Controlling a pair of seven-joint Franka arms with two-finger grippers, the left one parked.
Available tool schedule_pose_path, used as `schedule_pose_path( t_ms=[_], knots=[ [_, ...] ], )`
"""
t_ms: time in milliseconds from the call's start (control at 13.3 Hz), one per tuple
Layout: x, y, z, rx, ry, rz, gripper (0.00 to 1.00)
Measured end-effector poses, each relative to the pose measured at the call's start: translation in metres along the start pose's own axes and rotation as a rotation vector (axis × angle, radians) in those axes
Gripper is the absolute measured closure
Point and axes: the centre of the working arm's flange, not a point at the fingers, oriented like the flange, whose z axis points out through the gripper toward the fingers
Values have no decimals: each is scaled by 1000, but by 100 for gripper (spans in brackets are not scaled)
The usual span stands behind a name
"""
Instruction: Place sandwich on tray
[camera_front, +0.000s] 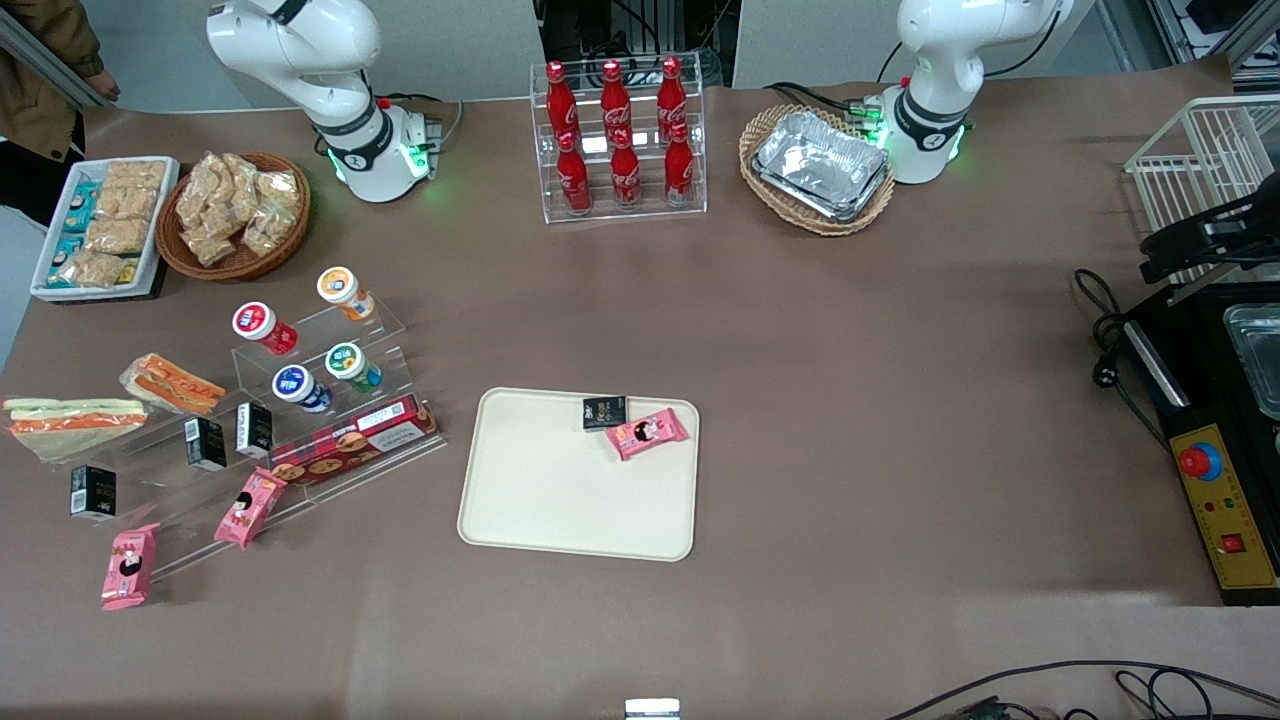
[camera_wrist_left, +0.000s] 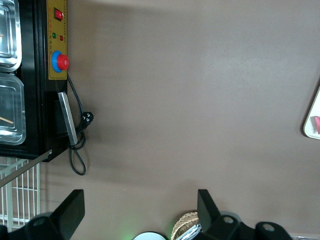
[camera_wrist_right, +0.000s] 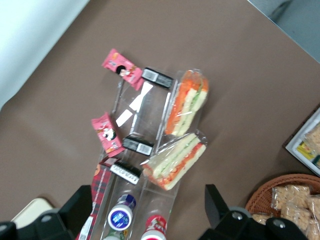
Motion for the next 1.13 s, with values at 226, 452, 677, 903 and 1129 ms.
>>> schedule_pose_path(
  t_ms=[226, 452, 677, 903, 1129],
  knots=[
    [20, 13, 30, -42, -21, 47, 0],
    [37, 21, 57, -72, -18, 72, 0],
    [56, 35, 80, -97, 0, 106, 0],
    [73, 45, 107, -110, 16, 136, 0],
    [86, 49, 131, -94, 29, 164, 0]
  ],
)
